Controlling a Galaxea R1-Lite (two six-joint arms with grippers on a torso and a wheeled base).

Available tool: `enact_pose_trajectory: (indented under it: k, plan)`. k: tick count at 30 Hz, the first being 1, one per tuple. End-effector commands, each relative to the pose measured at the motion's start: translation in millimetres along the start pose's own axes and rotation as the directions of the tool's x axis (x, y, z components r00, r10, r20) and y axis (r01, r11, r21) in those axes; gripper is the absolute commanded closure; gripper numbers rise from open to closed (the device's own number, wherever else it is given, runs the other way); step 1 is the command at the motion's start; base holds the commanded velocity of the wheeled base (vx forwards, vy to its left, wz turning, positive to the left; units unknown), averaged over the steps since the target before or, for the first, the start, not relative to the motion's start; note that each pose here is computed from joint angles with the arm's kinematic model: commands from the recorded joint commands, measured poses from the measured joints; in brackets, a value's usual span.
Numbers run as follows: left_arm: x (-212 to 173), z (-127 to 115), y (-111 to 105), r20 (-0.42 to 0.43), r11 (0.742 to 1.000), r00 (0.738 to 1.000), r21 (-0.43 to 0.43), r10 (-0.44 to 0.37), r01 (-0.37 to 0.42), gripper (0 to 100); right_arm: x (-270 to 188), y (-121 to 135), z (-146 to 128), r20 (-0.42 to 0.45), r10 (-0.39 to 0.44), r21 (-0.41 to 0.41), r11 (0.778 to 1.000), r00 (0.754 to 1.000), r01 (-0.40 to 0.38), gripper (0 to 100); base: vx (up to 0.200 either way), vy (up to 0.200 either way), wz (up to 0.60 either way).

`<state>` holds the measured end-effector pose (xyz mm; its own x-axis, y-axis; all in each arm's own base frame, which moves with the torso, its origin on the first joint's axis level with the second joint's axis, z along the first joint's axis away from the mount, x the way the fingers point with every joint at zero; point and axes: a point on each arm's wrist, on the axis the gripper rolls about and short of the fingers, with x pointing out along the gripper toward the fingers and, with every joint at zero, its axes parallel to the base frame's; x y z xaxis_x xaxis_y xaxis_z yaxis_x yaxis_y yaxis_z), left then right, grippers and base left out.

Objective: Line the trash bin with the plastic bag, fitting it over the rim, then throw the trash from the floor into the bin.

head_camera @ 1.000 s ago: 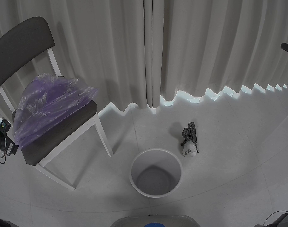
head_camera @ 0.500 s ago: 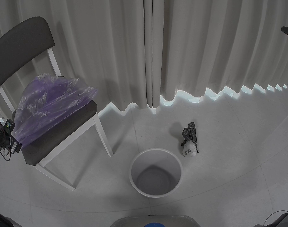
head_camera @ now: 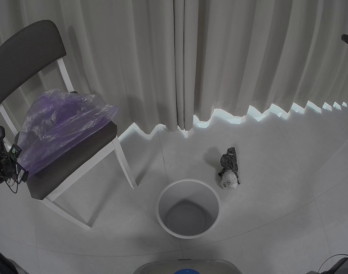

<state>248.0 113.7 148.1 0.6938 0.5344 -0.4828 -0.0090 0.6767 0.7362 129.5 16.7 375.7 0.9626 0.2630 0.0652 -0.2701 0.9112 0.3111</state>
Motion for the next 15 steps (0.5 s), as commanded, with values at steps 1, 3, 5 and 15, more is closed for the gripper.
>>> enact_pose_trajectory:
  k: [1, 3, 5, 15]
  plan:
    - [8.4, -8.0, -9.7, 0.001, 0.999, 0.999, -0.002, 0.042, -0.042, 0, -3.7, -0.4, -3.1, -0.002, -0.003, 0.001, 1.000, 1.000, 0.003, 0, 0.000, 0.000, 0.00]
    - [12.8, -9.6, -12.7, 0.023, 0.996, 0.996, -0.005, 0.086, -0.086, 0, -5.8, -0.3, -3.7, 0.001, -0.002, 0.000, 1.000, 1.000, 0.002, 0, 0.000, 0.000, 0.00]
    - [14.6, -11.4, -14.1, 0.041, 0.993, 0.992, 0.004, 0.116, -0.117, 0, -9.1, 0.4, -3.9, 0.005, 0.004, -0.001, 1.000, 1.000, -0.004, 0, 0.000, 0.000, 0.00]
    - [10.8, -23.1, -15.9, 0.063, 0.982, 0.981, 0.035, 0.182, -0.185, 0, -18.1, 2.9, -1.5, 0.029, 0.018, -0.015, 1.000, 0.999, -0.018, 0, 0.000, 0.000, 0.00]
